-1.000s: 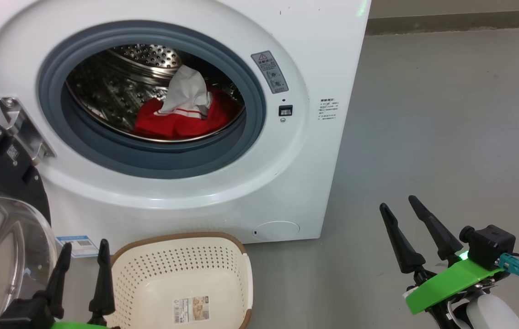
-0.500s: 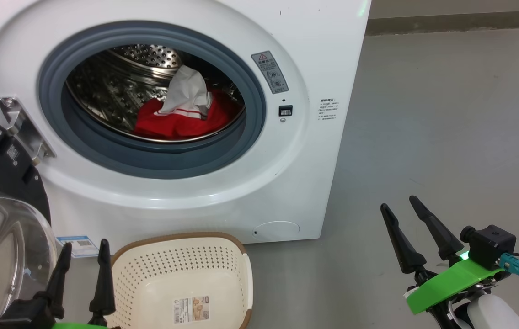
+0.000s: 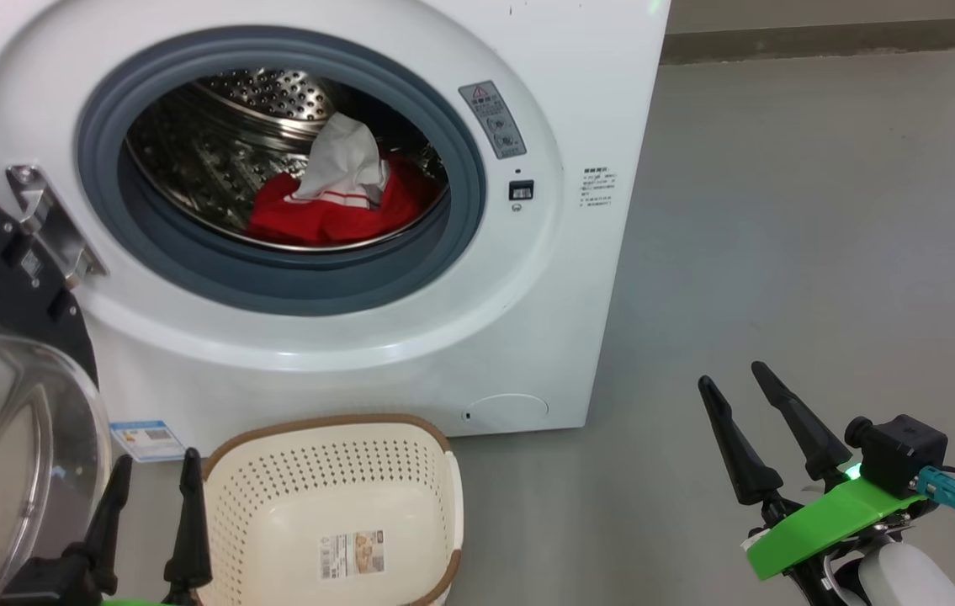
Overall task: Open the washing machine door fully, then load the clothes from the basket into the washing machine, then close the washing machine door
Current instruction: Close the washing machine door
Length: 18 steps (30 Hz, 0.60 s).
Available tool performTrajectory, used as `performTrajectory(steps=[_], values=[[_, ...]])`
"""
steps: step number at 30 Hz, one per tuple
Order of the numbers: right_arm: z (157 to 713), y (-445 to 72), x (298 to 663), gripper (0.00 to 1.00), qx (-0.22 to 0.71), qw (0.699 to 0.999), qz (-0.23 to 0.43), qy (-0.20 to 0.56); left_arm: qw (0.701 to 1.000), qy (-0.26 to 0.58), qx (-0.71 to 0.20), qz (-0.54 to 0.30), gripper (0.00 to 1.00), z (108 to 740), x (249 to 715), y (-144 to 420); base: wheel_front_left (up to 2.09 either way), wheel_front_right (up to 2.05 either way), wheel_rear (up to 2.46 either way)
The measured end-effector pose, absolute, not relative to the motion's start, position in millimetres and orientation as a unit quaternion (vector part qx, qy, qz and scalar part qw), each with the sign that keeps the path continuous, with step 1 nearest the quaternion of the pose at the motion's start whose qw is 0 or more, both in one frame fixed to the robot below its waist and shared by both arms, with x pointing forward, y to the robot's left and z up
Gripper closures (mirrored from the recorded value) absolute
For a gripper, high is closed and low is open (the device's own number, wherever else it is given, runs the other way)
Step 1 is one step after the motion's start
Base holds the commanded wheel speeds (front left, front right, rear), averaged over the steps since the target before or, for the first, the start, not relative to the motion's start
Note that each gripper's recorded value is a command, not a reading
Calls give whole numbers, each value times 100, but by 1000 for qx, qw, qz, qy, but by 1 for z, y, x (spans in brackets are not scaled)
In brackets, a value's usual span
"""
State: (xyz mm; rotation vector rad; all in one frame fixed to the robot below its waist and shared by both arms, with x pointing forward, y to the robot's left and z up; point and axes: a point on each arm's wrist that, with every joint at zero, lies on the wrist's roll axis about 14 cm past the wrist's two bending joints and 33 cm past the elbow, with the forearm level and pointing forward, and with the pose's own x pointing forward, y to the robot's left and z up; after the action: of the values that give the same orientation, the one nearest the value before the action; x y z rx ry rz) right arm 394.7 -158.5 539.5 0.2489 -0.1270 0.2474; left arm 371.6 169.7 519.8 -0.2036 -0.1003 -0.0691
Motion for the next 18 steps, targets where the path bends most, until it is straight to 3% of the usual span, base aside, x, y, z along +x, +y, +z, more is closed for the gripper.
performTrajectory(steps=[9,18], values=[[539,-158,394,0,123,983,124,-62,993,-42,-102,-40,0,515,369,166,-185,185,0],[539,-158,393,0,122,983,125,-62,993,-40,-102,-42,0,515,369,165,-82,82,0]])
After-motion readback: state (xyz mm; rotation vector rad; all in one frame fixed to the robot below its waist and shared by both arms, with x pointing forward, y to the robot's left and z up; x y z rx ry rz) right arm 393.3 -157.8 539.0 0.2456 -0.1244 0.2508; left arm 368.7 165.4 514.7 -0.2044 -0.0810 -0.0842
